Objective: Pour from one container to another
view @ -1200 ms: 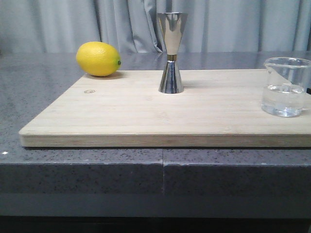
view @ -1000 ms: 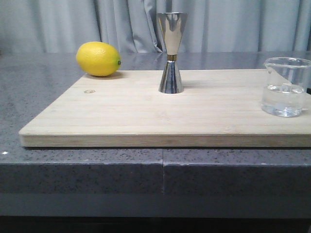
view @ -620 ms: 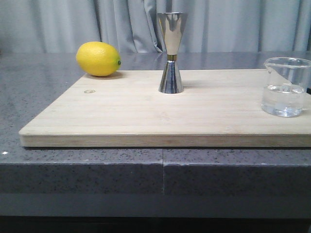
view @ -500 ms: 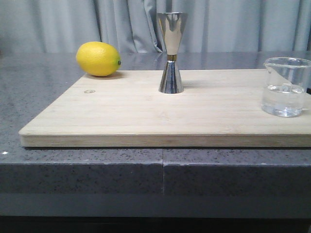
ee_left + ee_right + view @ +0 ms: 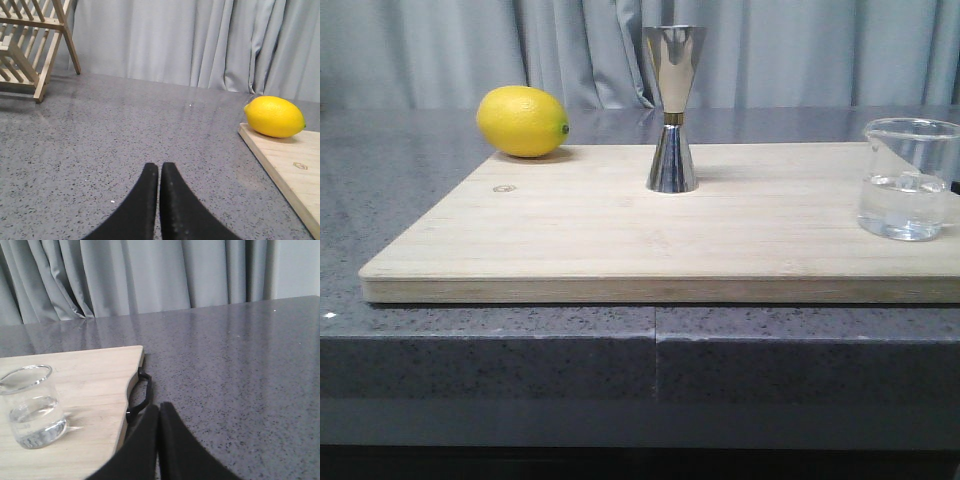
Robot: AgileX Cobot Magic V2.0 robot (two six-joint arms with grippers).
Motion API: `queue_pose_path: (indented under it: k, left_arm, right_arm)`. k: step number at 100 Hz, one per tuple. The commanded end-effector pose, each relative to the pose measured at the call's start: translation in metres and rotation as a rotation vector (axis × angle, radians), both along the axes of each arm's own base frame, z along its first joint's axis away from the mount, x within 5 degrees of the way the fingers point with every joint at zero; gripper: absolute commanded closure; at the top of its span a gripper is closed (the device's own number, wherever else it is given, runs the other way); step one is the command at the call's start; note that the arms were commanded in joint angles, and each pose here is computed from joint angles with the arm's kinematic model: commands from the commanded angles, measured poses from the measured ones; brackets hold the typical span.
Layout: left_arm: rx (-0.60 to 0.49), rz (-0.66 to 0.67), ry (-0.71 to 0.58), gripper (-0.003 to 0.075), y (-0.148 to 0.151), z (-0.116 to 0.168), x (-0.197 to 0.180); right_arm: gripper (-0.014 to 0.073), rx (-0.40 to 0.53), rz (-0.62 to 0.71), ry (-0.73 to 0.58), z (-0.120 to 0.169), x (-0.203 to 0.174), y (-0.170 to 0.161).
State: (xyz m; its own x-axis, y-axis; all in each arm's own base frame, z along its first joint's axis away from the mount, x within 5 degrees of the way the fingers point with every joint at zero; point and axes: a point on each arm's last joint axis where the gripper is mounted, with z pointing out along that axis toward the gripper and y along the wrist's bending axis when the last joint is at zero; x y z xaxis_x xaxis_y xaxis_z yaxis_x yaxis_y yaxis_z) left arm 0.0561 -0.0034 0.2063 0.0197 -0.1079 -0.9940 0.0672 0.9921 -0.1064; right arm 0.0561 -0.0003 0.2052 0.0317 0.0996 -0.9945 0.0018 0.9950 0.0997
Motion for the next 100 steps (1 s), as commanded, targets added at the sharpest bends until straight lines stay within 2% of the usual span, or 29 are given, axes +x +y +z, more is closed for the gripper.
queue_pose_path:
  k: [1, 59, 77, 87, 100]
  left_arm:
    - [-0.013, -0.006, -0.076, 0.0741, 0.000, 0.001, -0.001]
    - [-0.029, -0.009, -0.099, 0.0741, -0.001, 0.003, -0.002]
    - [-0.116, -0.016, -0.150, 0.0741, 0.000, 0.012, -0.002]
    - [-0.168, -0.021, -0.139, 0.0741, 0.000, 0.022, -0.001]
    - [-0.177, -0.060, -0.147, 0.0741, -0.003, 0.054, 0.003]
  right_arm:
    - [0.0645, -0.013, -0.006, -0.066, -0.001, -0.001, 0.000]
    - [0.0645, -0.013, -0.006, -0.078, 0.000, -0.001, 0.000]
    - [0.0645, 0.099, -0.001, -0.097, 0.007, -0.002, -0.001]
    - [0.0645, 0.109, 0.005, -0.096, 0.020, -0.004, 0.000]
    - [0.0645, 0.104, 0.012, -0.053, 0.045, -0.004, 0.001]
